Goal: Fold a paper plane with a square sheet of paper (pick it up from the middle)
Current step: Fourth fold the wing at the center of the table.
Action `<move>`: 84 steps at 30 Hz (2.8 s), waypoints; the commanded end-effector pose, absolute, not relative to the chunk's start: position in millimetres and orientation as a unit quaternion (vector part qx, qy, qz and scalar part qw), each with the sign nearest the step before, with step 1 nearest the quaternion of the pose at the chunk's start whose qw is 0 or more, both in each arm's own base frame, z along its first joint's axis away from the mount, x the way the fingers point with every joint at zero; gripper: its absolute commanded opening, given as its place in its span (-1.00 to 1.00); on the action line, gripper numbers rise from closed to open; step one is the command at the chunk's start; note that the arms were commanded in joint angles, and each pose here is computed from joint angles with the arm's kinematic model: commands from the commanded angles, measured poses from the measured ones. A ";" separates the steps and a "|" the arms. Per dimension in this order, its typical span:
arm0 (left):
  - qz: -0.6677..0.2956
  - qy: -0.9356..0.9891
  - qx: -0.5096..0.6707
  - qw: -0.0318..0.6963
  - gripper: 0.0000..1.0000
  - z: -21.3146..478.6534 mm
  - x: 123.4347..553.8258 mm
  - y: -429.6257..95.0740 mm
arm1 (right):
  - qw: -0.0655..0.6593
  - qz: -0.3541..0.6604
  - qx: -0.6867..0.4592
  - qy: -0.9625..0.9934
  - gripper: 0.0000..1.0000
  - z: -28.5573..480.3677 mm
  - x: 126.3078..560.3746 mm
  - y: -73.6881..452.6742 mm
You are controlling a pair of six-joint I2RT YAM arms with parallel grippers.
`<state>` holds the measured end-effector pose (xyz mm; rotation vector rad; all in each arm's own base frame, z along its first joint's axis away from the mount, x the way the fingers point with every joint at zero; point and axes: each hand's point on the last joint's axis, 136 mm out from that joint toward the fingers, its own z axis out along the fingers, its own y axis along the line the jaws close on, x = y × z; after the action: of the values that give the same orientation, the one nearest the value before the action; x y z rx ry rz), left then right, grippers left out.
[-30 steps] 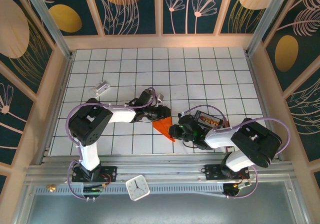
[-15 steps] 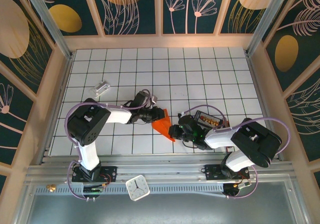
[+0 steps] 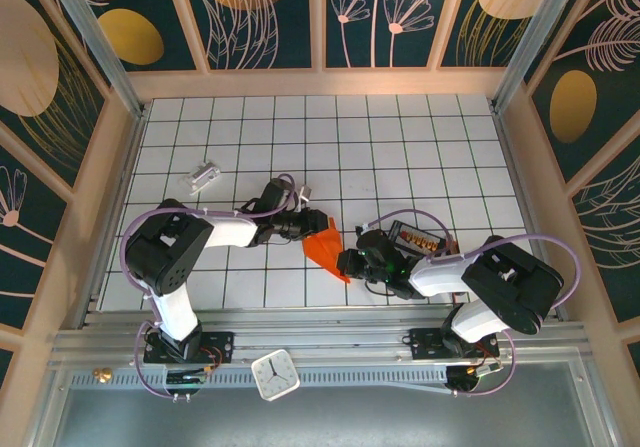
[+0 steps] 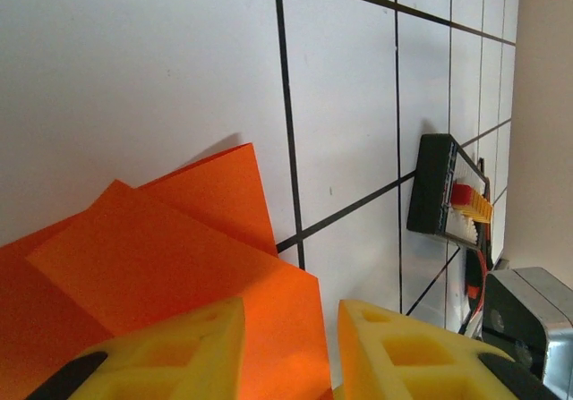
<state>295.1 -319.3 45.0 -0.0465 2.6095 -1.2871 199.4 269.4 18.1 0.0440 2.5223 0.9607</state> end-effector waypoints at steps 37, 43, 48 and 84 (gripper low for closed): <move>-0.438 0.891 0.001 0.121 -0.35 49.5 286.1 -341.8 | 0.183 0.283 0.016 0.941 -0.97 -13.9 179.6 245.0; -0.414 0.904 0.001 0.111 -0.36 26.7 285.7 -336.8 | 0.185 0.283 0.016 0.941 -0.96 -12.3 180.1 245.3; -0.390 0.914 -0.002 0.111 -0.38 11.0 279.8 -321.7 | 0.193 0.291 0.007 0.937 -0.89 -2.1 182.7 249.6; -0.358 0.928 -0.005 0.106 -0.41 -18.2 269.4 -295.9 | 0.166 0.306 0.014 0.937 -0.88 2.4 161.6 241.0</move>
<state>278.0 -331.7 25.7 0.0550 2.5953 -1.2578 176.1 256.1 23.8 0.0166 2.5858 0.9390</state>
